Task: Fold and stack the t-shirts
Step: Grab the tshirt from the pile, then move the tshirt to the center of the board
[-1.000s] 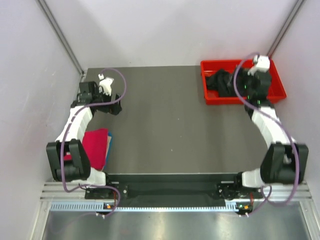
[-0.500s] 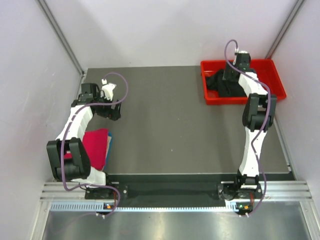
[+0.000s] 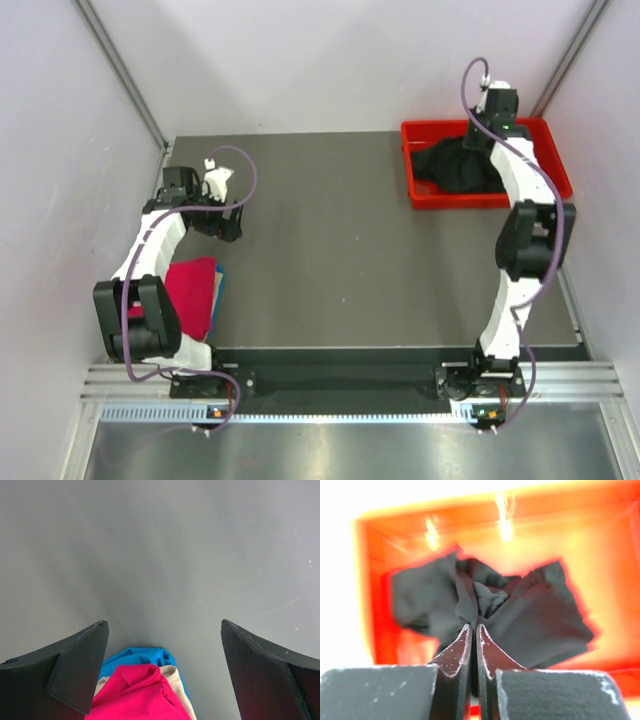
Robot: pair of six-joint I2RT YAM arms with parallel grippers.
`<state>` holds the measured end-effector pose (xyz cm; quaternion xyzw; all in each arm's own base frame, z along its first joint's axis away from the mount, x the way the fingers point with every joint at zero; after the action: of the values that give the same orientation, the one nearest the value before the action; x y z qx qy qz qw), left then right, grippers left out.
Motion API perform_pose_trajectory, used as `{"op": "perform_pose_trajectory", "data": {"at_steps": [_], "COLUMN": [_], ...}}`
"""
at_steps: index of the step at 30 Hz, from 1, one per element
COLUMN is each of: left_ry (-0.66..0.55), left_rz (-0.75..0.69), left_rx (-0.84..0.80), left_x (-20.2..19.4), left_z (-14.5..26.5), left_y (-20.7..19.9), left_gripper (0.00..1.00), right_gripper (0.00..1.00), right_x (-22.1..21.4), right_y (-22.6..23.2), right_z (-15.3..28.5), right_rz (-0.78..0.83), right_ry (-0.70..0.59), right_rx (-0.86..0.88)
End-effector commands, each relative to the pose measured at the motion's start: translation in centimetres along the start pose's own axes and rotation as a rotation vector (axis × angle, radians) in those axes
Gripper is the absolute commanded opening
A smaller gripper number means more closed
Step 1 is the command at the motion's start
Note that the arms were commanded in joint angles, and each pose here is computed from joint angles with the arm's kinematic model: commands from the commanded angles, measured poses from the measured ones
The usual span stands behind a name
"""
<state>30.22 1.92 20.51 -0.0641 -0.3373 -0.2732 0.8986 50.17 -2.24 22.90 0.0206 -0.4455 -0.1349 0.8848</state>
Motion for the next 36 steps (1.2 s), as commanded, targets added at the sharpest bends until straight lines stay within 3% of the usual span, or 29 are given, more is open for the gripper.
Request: {"op": "perform_pose_trajectory", "data": {"at_steps": [1, 5, 6, 9, 13, 15, 18, 24, 26, 29, 30, 31, 33, 36], "left_ry": [-0.036, -0.059, -0.062, -0.068, -0.082, -0.085, -0.093, -0.112, -0.125, -0.137, -0.135, -0.119, -0.105, -0.086], "left_rz": [-0.034, -0.031, -0.024, -0.018, 0.0, 0.003, 0.001, -0.029, -0.039, -0.068, -0.089, -0.118, -0.19, -0.286], "left_rx": [-0.016, 0.03, 0.049, 0.073, 0.104, 0.117, 0.13, 0.083, 0.008, -0.095, -0.112, -0.143, -0.194, -0.317], "left_x": [0.5, 0.9, 1.1, 1.2, 1.3, 1.4, 1.5, 1.3, 1.2, 1.0, 1.1, 1.3, 1.6, 1.1], "left_z": [0.9, 1.7, 2.0, 2.5, 3.0, 3.1, 3.4, 3.0, 2.6, 2.1, 2.0, 1.5, 0.8, -0.1], "left_y": [-0.4, -0.2, -0.1, 0.0, 0.3, 0.4, 0.5, 0.2, -0.4, -1.6, -2.1, -3.3, -5.5, -9.2], "left_gripper": [0.98, 0.99, 0.99, 0.99, 0.99, 0.99, 0.99, 0.99, 0.99, 0.98, 0.98, 0.97, 0.97, 0.98], "right_gripper": [0.0, 0.0, 0.0, 0.0, 0.0, 0.0, 0.0, 0.0, 0.05, 0.23, 0.4, 0.5, 0.61, 0.69], "right_x": [6.9, 6.2, 5.7, 3.9, 1.6, -0.4, -3.4, -11.5, -13.4, -14.7, -14.3, -13.5, -13.1, -13.0], "right_y": [5.2, 11.1, 13.6, 17.0, 18.8, 19.4, 20.0, 20.8, 21.1, 21.0, 20.7, 20.7, 19.2, 17.0], "right_z": [12.4, 21.4, 25.4, 31.7, 35.5, 35.6, 33.5, 23.8, 20.1, 16.3, 15.4, 15.0, 14.2, 15.8], "right_rz": [0.059, 0.25, 0.33, 0.405, 0.33, 0.25, 0.152, 0.055, 0.067, 0.135, 0.14, 0.147, 0.174, 0.163], "right_ry": [-0.298, -0.451, -0.521, -0.582, -0.575, -0.517, -0.407, -0.097, -0.01, 0.101, 0.095, 0.073, 0.033, 0.0], "right_rx": [0.219, 0.438, 0.537, 0.794, 1.032, 1.151, 1.193, 0.962, 0.857, 0.676, 0.601, 0.559, 0.402, 0.38]}}
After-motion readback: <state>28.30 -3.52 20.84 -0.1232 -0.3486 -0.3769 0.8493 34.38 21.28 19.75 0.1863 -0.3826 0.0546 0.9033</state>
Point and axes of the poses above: each gripper's point midway between its finger pads, its own z axis back along the fingers, its own y axis along the line the jaws close on, x = y × z, the point moved 10 cm from there along z, back along the fingers, and after that the axes turned 10 degrees about -z, right-handed, at the moved point
